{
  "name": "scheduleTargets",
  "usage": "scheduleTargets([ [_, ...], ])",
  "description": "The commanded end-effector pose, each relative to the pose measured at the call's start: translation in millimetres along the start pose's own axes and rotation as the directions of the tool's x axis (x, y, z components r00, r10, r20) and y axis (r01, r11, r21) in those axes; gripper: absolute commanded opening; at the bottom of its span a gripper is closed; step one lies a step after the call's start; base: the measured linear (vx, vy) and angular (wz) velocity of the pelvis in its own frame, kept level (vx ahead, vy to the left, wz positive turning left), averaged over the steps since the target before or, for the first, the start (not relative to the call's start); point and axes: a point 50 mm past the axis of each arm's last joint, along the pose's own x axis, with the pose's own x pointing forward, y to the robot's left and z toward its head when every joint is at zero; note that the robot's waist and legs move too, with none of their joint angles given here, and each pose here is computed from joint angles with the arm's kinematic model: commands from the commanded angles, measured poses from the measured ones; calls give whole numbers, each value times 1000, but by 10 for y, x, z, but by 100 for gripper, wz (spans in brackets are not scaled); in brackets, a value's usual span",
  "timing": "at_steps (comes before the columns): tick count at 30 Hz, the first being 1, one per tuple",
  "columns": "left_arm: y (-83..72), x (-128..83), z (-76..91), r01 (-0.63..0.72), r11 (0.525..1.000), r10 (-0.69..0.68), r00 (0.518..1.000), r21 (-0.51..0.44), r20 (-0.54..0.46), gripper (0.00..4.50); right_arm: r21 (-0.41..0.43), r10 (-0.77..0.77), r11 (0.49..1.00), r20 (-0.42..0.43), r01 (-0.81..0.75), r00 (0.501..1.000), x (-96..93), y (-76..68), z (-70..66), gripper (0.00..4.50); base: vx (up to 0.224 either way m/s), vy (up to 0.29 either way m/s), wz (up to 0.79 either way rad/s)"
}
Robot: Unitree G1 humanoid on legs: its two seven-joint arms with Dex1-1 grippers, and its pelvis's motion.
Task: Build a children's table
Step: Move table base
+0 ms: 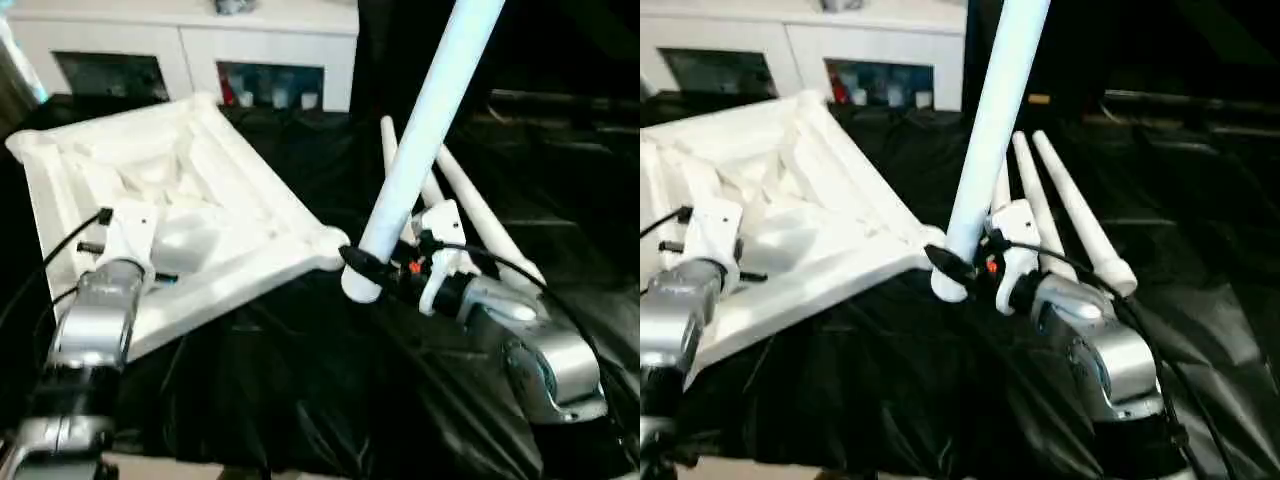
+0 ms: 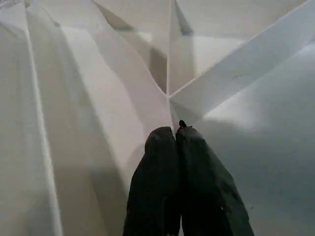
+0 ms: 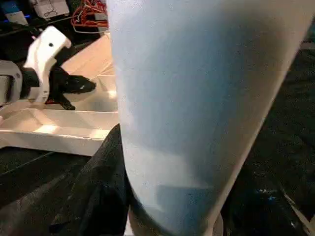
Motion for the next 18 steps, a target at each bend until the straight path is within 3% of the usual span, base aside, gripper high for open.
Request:
scheduleTargets([
  [1, 12, 19, 181, 21, 1000, -24, 992, 20, 126, 0, -17, 8, 1000, 11, -7, 1000, 4, 15, 41, 191, 0, 0, 0],
  [8, -68, 52, 181, 128, 992, -128, 980, 14, 154, 0, -18, 2, 1000, 6, -2, 1000, -22, 10, 40, 191, 0, 0, 0],
  [9, -67, 52, 180, 127, 992, -127, 980, 12, 153, 40, -18, 1, 1000, 6, -1, 1000, -23, 9, 40, 191, 0, 0, 0],
  [18, 129, -28, 132, -48, 999, 47, 992, 7, 116, 97, -21, -5, 1000, 6, 5, 1000, -39, -13, 50, 191, 0, 0, 0],
])
